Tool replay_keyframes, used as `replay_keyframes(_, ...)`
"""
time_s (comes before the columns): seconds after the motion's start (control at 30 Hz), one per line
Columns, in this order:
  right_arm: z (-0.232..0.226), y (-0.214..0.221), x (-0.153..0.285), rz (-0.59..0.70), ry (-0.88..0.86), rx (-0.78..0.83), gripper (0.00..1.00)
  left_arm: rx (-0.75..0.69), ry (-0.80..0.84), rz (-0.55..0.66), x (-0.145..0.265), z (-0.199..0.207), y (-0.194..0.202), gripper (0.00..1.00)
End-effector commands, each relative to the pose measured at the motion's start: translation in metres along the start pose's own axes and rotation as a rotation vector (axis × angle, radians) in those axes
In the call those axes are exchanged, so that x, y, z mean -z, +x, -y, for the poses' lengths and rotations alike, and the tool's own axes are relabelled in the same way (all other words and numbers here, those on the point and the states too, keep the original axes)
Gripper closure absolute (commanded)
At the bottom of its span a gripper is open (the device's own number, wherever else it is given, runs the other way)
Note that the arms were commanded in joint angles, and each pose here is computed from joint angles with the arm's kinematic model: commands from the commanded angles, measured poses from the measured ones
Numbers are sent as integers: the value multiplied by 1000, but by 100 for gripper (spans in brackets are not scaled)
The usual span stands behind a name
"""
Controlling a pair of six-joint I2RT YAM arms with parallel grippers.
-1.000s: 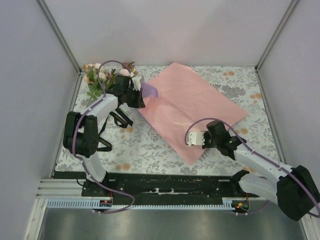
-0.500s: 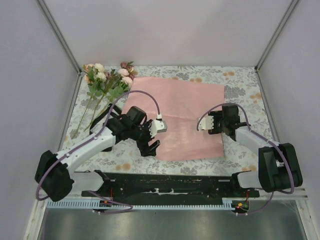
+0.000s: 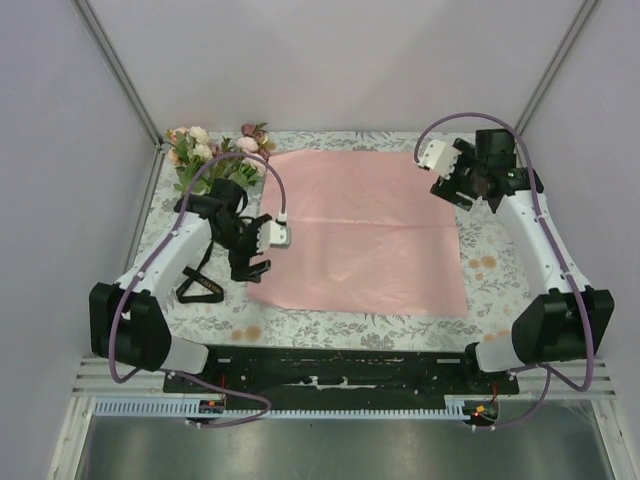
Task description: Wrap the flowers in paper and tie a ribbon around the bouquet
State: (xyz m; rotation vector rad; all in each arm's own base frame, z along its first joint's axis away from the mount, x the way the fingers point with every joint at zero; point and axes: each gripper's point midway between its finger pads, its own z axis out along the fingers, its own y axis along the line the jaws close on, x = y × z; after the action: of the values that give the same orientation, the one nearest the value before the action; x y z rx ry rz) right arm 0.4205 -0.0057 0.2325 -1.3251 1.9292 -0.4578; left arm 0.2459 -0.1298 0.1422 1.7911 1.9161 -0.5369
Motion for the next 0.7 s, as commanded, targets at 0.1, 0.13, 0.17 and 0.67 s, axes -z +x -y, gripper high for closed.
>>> replay_keyframes(0.1,-164,8,43,-158,-534,-413,19,-490,38,-191,-32,30,65,6)
replay_keyframes(0.13,-170,9,44,-175,-544,-451,19,-520,58,-214,-39,35,73,8)
replay_keyframes(0.17,-180,12,46,-200,-569,-492,20,-538,74,-232,-46,40,79,10)
replay_keyframes(0.67,-159,55,56,-381,-483,-897,20,-346,237,-60,-122,136,-19,98)
